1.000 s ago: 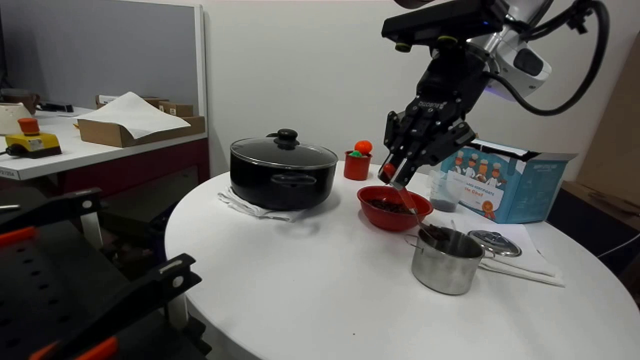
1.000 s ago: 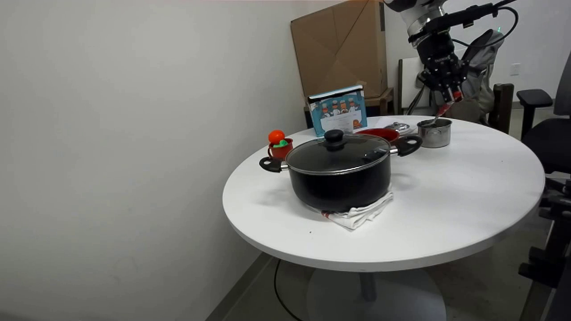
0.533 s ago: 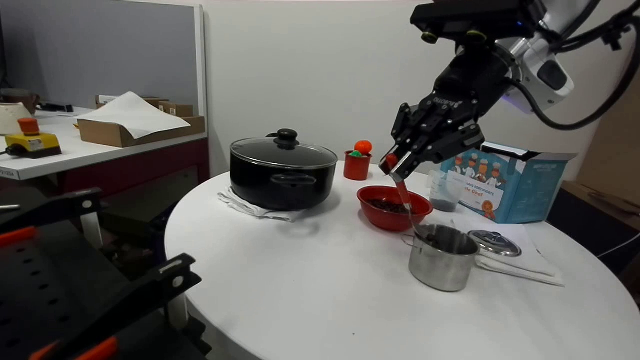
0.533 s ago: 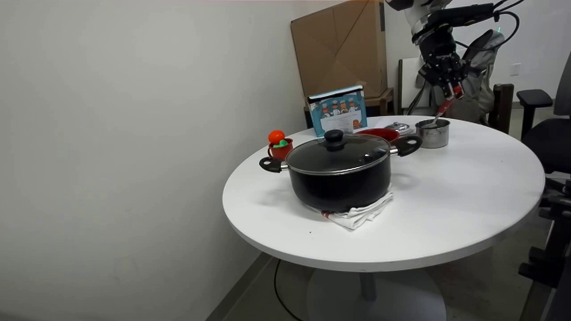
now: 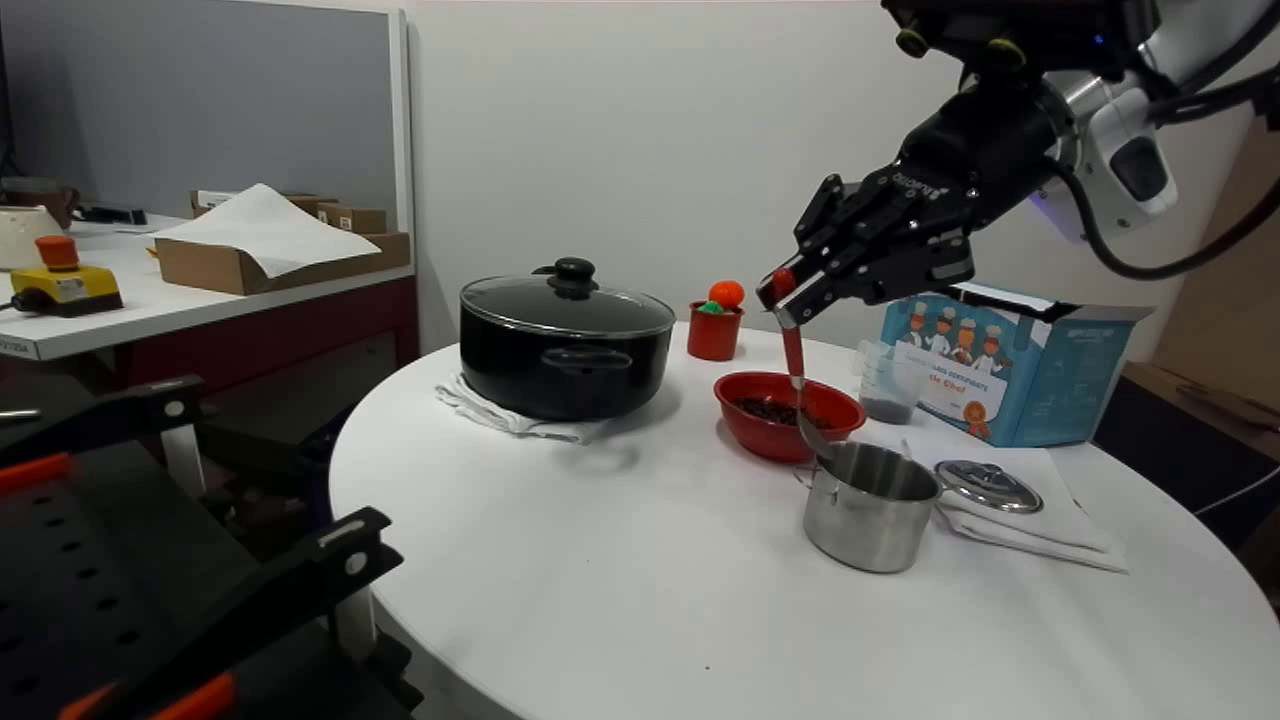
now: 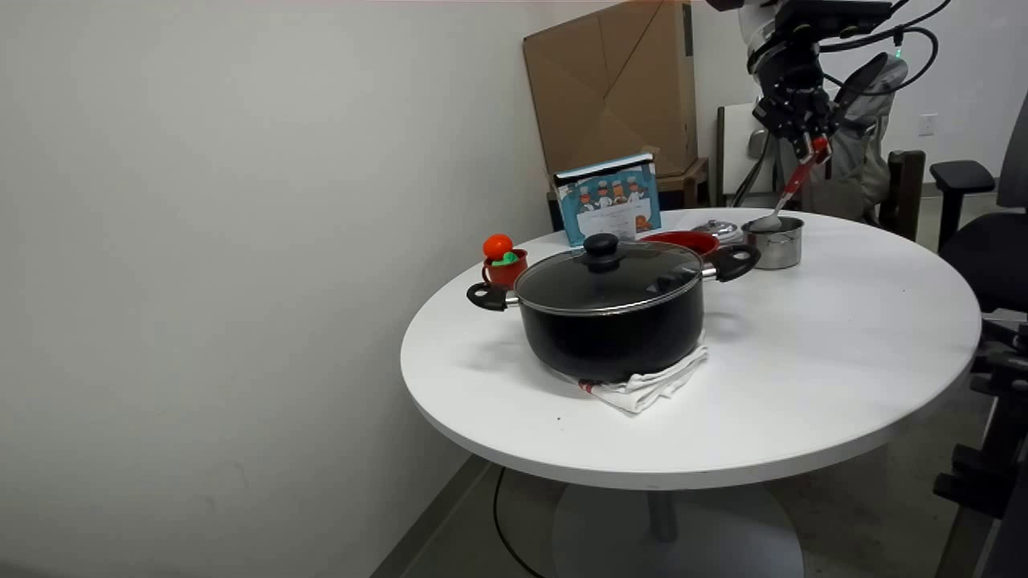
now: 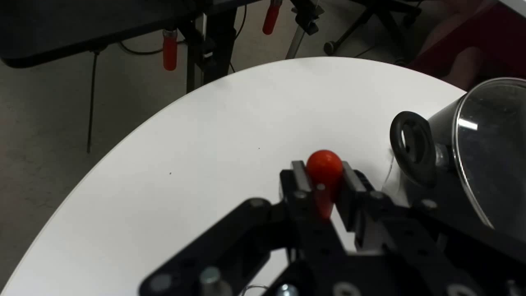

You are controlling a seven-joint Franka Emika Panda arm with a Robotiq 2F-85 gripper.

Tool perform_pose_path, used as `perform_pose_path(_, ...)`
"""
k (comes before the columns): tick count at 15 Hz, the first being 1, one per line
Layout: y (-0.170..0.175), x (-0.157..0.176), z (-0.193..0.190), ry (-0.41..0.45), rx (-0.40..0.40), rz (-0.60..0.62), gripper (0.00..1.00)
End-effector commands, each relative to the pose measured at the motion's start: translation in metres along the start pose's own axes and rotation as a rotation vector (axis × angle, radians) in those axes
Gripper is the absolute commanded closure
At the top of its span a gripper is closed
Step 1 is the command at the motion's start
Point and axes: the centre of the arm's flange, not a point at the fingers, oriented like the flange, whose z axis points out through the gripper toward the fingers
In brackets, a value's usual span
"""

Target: Put a spoonful of the things in the red bowl into the small pot, then cover it and then uncover the big pot

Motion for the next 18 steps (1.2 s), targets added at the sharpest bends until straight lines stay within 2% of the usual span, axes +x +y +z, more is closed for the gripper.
perform_pose_path(1, -0.005, 0.001, -0.021, 0.043, -0.004, -0.014, 0.89)
perform_pose_path(6, -0.055, -0.031, -0.034, 0.208, -0.175, -0.108, 0.89)
perform_pose_path(12, -0.142, -0.067, 0.008, 0.202, -0.368, -0.362, 0.89)
perform_pose_path(18, -0.177, -0.052, 0.053, 0.242, -0.488, -0.448, 0.89)
